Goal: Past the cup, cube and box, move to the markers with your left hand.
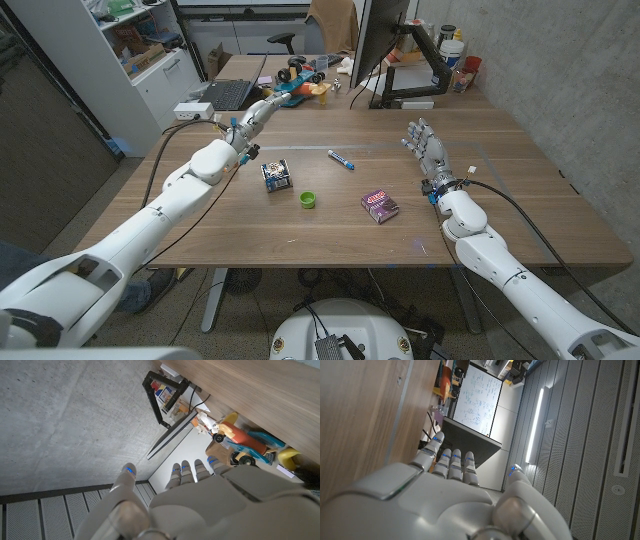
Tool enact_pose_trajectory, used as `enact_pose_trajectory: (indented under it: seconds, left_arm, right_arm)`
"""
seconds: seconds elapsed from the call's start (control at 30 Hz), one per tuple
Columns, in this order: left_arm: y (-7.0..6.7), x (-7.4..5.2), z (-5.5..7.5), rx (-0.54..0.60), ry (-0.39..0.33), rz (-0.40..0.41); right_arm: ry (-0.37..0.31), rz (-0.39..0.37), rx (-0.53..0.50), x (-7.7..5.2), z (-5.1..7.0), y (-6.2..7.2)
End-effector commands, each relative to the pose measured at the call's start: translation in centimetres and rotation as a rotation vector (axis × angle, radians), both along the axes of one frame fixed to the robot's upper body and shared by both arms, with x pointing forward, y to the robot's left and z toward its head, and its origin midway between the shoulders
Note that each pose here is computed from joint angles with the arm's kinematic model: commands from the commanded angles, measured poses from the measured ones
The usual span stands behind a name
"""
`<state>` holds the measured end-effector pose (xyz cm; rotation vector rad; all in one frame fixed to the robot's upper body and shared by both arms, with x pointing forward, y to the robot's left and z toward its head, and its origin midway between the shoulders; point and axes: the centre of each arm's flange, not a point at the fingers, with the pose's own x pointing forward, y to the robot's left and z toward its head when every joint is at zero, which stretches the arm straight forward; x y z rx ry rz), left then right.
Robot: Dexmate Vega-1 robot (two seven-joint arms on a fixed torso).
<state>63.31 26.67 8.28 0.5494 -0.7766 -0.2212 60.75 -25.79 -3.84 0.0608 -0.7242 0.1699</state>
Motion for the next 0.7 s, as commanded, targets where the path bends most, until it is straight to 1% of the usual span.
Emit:
enact_pose_trajectory:
  seconds: [0.03, 0.7]
  left_arm:
    - [-1.13, -0.04, 0.66, 0.053, -0.02, 0.012]
    - [-1.86, 0.0, 1.17, 0.134, -0.049, 0.054]
  right_arm:
    - [-0.01, 0.007, 0.0, -0.04, 0.16, 0.41]
    - [-0.019, 0.009, 0.004, -0.16, 0.23, 0.79]
